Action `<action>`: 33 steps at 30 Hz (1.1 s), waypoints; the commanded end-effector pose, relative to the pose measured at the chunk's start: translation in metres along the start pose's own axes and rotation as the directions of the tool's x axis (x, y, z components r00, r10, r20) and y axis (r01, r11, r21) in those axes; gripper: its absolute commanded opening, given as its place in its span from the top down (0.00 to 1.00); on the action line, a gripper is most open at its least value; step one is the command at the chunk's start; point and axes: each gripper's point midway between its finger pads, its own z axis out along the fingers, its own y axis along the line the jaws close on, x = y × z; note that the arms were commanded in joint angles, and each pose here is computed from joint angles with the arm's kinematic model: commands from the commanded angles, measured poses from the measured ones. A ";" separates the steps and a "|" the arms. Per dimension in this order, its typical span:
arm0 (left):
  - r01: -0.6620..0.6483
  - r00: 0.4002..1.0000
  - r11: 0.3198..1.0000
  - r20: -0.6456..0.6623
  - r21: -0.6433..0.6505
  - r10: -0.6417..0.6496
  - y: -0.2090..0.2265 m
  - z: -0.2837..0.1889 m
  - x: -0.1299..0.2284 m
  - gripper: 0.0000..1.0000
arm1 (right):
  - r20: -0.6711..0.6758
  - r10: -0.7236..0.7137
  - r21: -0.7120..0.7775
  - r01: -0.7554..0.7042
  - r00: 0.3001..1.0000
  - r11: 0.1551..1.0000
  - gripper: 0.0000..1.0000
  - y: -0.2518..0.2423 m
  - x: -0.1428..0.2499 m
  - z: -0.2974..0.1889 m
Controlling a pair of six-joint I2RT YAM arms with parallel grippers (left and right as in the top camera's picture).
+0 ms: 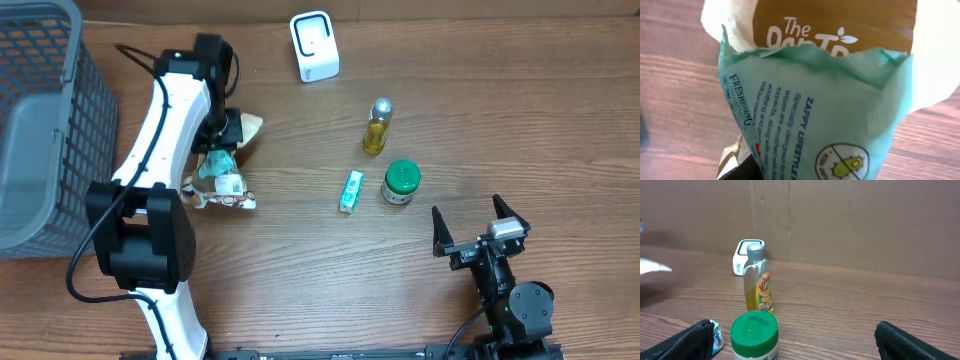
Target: Scan the item barcode
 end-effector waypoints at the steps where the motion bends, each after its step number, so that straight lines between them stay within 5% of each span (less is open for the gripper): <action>1: -0.024 1.000 0.999 0.014 0.039 0.024 -0.015 -0.011 0.002 0.69 | 0.003 0.003 0.007 -0.003 1.000 1.000 0.00 -0.001 0.002 0.000; 14: -0.027 0.997 0.990 -0.078 -0.135 0.016 0.011 0.047 0.036 0.68 | 0.003 0.003 0.007 -0.003 1.000 1.000 0.00 -0.001 0.002 0.000; 17: -0.027 0.996 0.991 -0.083 -0.132 0.016 0.010 0.054 0.039 0.45 | 0.003 0.003 0.007 -0.003 1.000 1.000 0.00 -0.001 0.002 0.000; 22: -0.019 0.998 0.993 -0.066 -0.119 0.011 0.009 0.048 0.033 0.25 | 0.002 0.003 0.007 -0.003 1.000 1.000 0.00 -0.001 0.002 0.000; 33: -0.008 0.999 0.997 -0.032 -0.073 0.006 0.000 0.031 0.020 0.34 | 0.002 0.003 0.007 -0.003 1.000 1.000 0.00 -0.001 0.002 0.000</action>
